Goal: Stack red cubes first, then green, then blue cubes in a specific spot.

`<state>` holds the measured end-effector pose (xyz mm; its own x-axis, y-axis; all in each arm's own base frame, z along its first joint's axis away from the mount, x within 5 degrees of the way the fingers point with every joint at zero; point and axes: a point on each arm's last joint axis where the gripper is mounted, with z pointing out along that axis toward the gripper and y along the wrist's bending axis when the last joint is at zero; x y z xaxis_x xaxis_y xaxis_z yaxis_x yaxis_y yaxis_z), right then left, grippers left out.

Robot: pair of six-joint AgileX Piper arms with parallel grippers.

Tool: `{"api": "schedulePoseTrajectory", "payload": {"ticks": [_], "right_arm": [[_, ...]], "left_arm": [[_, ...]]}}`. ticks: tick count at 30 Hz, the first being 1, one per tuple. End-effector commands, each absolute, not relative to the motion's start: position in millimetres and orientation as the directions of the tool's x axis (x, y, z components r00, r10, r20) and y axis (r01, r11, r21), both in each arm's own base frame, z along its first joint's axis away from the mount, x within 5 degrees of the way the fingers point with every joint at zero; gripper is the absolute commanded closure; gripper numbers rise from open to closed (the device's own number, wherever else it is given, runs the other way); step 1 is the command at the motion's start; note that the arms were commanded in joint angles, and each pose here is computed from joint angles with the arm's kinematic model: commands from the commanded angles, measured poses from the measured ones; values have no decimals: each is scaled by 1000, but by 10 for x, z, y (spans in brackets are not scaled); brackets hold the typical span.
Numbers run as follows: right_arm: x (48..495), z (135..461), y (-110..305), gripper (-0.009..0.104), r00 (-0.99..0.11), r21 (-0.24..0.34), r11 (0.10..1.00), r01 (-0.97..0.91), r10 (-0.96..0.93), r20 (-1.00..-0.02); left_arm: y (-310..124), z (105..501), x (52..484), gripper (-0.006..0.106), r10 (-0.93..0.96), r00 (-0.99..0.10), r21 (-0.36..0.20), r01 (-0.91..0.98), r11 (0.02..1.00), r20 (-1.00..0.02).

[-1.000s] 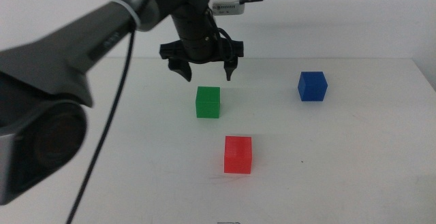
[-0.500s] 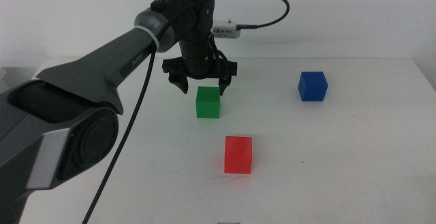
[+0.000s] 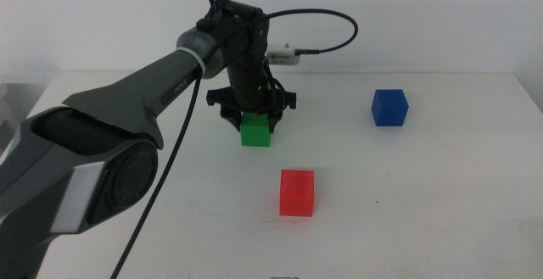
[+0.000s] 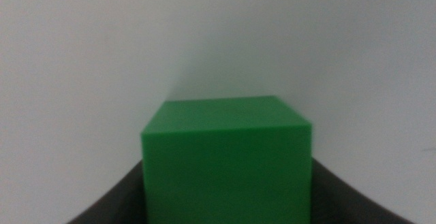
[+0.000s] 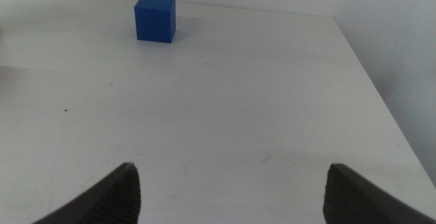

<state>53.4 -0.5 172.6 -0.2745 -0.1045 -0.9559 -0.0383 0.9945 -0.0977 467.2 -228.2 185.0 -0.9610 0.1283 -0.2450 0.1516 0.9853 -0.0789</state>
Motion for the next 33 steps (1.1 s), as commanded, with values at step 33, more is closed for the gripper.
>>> {"api": "schedulePoseTrajectory", "payload": {"ticks": [33], "right_arm": [[532, 1866, -7, 13, -161, -119, 993, -27, -122, -979]], "left_arm": [[-2776, 3120, 2940, 82, 51, -924, -140, 112, 984, -379]]}}
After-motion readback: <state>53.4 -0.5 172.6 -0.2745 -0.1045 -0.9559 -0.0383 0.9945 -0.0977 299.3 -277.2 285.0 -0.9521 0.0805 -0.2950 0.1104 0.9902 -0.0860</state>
